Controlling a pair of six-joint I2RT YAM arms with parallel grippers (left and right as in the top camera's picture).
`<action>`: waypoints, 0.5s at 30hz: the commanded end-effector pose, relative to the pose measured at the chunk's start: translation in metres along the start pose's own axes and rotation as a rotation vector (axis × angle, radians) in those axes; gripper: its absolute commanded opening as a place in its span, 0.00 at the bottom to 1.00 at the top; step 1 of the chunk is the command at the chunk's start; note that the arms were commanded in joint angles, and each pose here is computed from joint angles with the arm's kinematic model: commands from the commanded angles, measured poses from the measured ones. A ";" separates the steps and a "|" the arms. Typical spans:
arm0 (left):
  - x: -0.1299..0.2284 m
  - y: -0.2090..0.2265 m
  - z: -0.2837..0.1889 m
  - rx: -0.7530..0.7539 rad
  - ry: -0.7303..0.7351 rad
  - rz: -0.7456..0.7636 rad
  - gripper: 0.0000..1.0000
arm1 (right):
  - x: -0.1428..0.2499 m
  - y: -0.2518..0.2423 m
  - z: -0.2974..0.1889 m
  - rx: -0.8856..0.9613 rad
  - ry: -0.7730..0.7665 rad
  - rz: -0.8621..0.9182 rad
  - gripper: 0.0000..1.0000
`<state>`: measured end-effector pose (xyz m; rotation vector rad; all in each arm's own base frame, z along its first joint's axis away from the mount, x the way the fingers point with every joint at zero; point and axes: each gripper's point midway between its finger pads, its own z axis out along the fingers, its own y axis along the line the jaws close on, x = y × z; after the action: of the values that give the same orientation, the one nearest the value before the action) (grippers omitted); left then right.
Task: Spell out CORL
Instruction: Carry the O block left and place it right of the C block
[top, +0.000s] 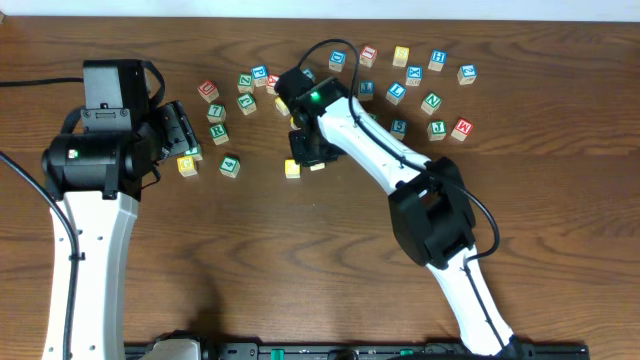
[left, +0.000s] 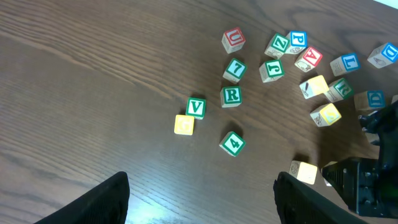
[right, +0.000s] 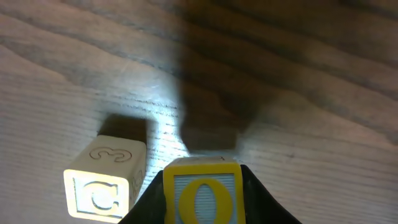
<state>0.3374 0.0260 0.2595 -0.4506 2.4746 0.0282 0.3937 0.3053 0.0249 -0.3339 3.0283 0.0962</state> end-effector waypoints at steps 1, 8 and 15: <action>0.001 0.004 0.005 -0.022 0.010 0.004 0.73 | 0.000 -0.003 0.003 0.041 -0.013 0.008 0.24; 0.001 0.004 0.005 -0.022 0.010 0.003 0.73 | 0.013 0.001 0.014 0.050 0.019 0.012 0.27; 0.001 0.004 0.005 -0.022 0.009 0.004 0.73 | 0.016 0.002 0.016 0.050 0.027 0.008 0.35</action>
<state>0.3374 0.0260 0.2595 -0.4506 2.4746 0.0282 0.3824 0.3058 0.0128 -0.3304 3.0441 0.0426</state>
